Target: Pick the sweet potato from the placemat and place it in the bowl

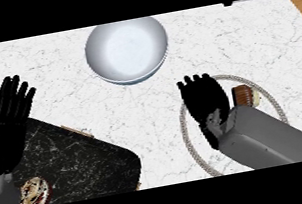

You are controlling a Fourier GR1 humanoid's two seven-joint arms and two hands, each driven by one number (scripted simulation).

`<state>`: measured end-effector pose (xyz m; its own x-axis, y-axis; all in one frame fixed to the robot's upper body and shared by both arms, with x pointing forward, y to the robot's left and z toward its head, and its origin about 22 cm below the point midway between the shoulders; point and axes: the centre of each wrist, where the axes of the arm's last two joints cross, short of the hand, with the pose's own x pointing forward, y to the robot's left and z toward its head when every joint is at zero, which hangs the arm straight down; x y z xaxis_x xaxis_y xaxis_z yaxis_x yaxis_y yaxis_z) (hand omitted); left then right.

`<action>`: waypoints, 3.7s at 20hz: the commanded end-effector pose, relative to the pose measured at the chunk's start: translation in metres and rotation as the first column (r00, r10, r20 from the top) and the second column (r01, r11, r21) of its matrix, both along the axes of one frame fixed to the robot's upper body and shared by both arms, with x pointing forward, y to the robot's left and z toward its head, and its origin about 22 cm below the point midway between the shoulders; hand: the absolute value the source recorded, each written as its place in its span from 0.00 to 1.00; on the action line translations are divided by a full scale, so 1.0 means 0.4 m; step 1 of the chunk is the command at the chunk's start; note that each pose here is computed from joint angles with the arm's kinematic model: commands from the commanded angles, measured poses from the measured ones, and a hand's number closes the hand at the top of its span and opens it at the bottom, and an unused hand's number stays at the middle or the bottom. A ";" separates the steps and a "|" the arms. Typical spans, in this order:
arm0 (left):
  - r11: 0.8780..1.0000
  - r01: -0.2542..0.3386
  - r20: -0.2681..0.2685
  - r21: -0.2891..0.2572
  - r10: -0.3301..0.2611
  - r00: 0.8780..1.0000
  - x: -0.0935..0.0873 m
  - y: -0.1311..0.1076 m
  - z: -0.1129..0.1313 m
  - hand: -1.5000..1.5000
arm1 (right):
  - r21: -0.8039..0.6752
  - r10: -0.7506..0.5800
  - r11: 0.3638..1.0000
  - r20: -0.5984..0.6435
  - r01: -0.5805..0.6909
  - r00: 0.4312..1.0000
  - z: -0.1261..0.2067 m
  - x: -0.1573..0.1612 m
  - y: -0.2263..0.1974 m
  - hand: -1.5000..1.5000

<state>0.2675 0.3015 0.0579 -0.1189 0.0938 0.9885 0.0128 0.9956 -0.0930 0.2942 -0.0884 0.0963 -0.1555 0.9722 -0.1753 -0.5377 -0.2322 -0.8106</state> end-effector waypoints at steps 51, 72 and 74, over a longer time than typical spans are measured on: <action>0.998 0.059 0.025 -0.003 -0.059 0.998 0.039 -0.051 0.002 0.50 | 0.379 0.239 0.867 0.253 -0.323 0.938 0.003 -0.070 0.238 1.00; 1.000 0.020 0.006 0.006 -0.020 1.000 0.036 -0.016 0.028 0.50 | 0.538 -0.274 0.834 0.593 -0.119 0.757 0.390 0.114 0.277 1.00; 1.000 0.021 0.008 0.013 -0.021 1.000 -0.032 -0.006 -0.031 0.50 | 0.532 -0.296 0.841 0.603 -0.098 0.741 0.320 0.112 0.275 1.00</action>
<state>0.2698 0.2960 0.0564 -0.1232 0.0914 0.9882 0.0330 0.9956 -0.0879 0.3252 0.0228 0.2347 -0.1430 0.9474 0.2863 0.1184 0.3035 -0.9454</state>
